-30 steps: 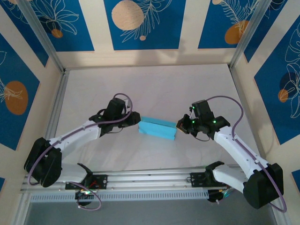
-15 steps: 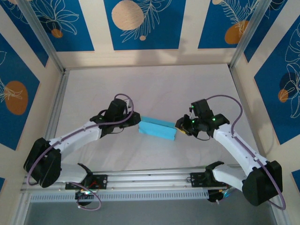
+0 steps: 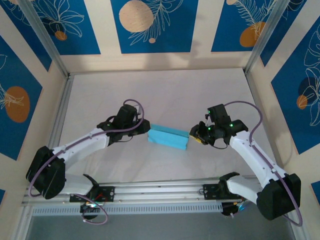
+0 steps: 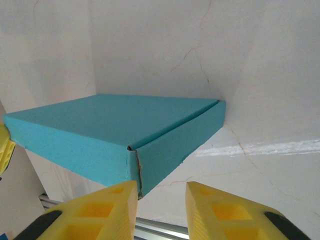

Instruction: Fold the paper box

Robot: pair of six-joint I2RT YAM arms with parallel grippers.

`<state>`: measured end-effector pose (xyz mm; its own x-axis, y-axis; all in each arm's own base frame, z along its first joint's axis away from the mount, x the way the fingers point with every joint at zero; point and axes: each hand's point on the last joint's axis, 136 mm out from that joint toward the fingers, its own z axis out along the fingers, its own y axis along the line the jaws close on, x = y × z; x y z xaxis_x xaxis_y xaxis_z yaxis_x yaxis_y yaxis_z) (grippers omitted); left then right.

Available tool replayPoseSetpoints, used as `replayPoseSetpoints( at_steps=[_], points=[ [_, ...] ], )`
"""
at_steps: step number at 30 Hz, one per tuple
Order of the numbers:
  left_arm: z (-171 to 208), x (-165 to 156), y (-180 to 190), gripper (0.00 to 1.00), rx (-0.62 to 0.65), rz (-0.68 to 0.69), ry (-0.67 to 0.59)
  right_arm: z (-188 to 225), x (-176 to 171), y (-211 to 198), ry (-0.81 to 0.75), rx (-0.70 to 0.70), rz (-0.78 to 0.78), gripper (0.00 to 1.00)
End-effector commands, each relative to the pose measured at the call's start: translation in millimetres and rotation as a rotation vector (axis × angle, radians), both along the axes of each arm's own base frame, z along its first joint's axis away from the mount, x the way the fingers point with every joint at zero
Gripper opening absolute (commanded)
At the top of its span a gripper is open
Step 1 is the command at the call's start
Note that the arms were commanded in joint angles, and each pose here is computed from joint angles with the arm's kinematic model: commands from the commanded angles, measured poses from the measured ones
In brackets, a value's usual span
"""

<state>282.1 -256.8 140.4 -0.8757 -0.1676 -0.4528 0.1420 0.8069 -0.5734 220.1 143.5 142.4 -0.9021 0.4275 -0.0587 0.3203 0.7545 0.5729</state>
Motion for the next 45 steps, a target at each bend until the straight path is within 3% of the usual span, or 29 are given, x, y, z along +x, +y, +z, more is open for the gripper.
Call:
replayPoseSetpoints(
  at_steps=[1,12,25,31,39,45],
  points=[
    [-63.6,-33.9,37.9,0.19,0.240,0.002,0.185,3.4,-4.2,4.4,-0.015,0.031,0.029,0.31],
    [-62.1,-31.9,33.1,0.18,0.241,-0.007,0.190,-2.9,0.8,12.2,-0.028,0.046,0.058,0.29],
    [-74.2,-36.9,34.7,0.18,0.255,-0.021,0.206,-41.6,-15.2,4.5,0.079,-0.062,0.081,0.17],
    [-60.8,-42.3,35.2,0.18,0.241,-0.032,0.175,-19.3,-21.1,6.7,-0.022,-0.080,0.140,0.16],
    [-65.4,-84.5,50.1,0.20,0.221,-0.024,0.194,-38.4,-65.7,9.9,-0.033,-0.143,0.195,0.17],
    [-79.3,-115.7,59.2,0.29,0.216,-0.015,0.260,-51.8,-83.7,9.3,-0.009,-0.180,0.200,0.18]
  ],
)
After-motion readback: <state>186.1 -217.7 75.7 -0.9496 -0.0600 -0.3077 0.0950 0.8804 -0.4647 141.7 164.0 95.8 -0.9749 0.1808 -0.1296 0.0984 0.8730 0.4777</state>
